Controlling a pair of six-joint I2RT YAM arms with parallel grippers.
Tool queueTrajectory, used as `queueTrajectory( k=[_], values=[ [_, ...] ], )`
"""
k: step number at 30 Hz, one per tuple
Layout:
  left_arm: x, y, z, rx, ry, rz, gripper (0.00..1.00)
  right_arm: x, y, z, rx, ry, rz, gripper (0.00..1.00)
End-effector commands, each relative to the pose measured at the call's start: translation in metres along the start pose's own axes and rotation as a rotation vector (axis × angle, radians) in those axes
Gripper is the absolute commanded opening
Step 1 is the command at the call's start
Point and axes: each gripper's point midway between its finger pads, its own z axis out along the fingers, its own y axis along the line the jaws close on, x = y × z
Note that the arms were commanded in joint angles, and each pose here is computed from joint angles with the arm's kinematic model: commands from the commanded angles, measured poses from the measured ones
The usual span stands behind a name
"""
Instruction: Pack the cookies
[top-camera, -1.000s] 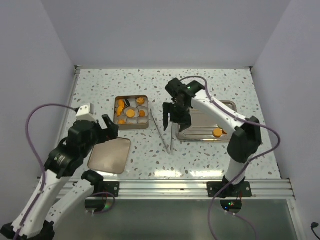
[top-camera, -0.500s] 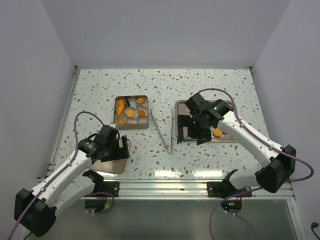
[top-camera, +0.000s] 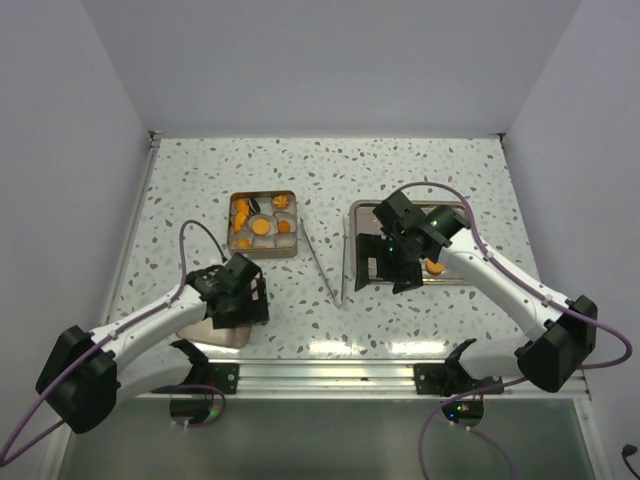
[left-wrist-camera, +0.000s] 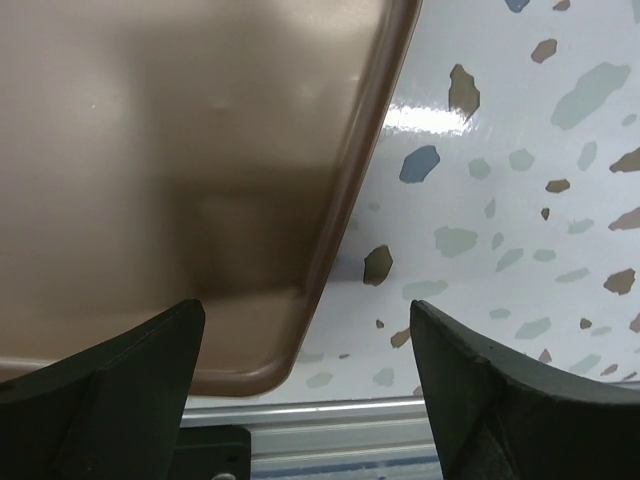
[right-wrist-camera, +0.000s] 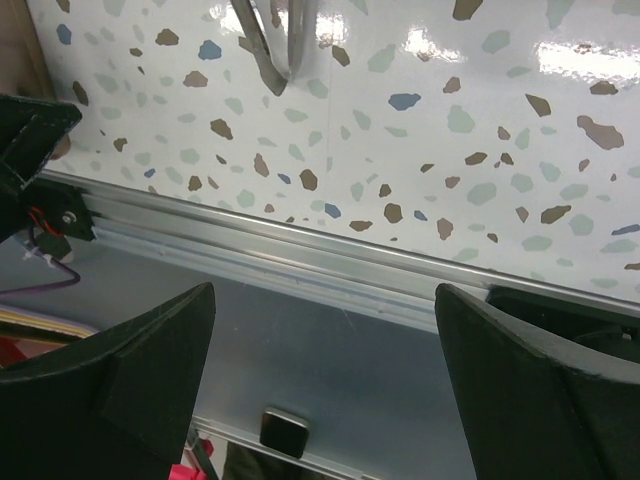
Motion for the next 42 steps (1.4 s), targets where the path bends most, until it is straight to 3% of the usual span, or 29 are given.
queueTrajectory(
  k=[1, 6, 7, 11, 12, 15, 16, 18, 21, 29, 33, 38, 42],
  values=[
    [-0.013, -0.013, 0.01, 0.004, -0.064, -0.037, 0.89, 0.005, -0.002, -0.007, -0.028, -0.019, -0.006, 0.94],
    [0.002, -0.018, 0.025, -0.041, -0.027, 0.008, 0.79, 0.017, -0.013, -0.009, -0.017, -0.023, -0.001, 0.94],
    [0.004, -0.019, 0.027, -0.047, -0.029, 0.013, 0.7, 0.018, -0.015, -0.01, -0.016, -0.024, 0.002, 0.94],
    [0.014, -0.016, 0.034, -0.089, -0.015, 0.027, 0.49, 0.026, -0.021, -0.01, -0.014, -0.019, 0.011, 0.93],
    [0.015, -0.015, 0.034, -0.095, -0.021, 0.029, 0.38, 0.027, -0.02, -0.011, -0.024, -0.023, 0.014, 0.93],
    [0.015, -0.011, 0.035, -0.112, -0.029, 0.035, 0.23, 0.03, -0.022, -0.01, -0.026, -0.023, 0.018, 0.92],
    [0.016, -0.008, 0.036, -0.124, -0.033, 0.039, 0.11, 0.03, -0.022, -0.01, -0.027, -0.027, 0.018, 0.91],
    [0.016, -0.006, 0.035, -0.127, -0.031, 0.05, 0.0, 0.031, -0.024, -0.01, -0.027, -0.032, 0.019, 0.91],
    [0.005, -0.015, 0.016, -0.093, -0.06, 0.072, 0.0, 0.028, -0.022, -0.016, -0.038, -0.057, 0.031, 0.9],
    [-0.049, -0.067, -0.115, 0.156, -0.229, 0.092, 0.0, 0.013, 0.016, -0.068, -0.232, -0.171, 0.1, 0.91],
    [-0.074, -0.102, -0.203, 0.41, -0.359, 0.095, 0.0, -0.005, 0.058, -0.114, -0.43, -0.242, 0.118, 0.91],
    [-0.09, -0.141, -0.32, 0.79, -0.515, 0.125, 0.0, -0.043, 0.116, -0.174, -0.705, -0.403, 0.03, 0.94],
    [-0.095, -0.155, -0.397, 1.063, -0.641, 0.101, 0.0, -0.074, 0.152, -0.189, -0.925, -0.427, 0.033, 0.94]
  ],
)
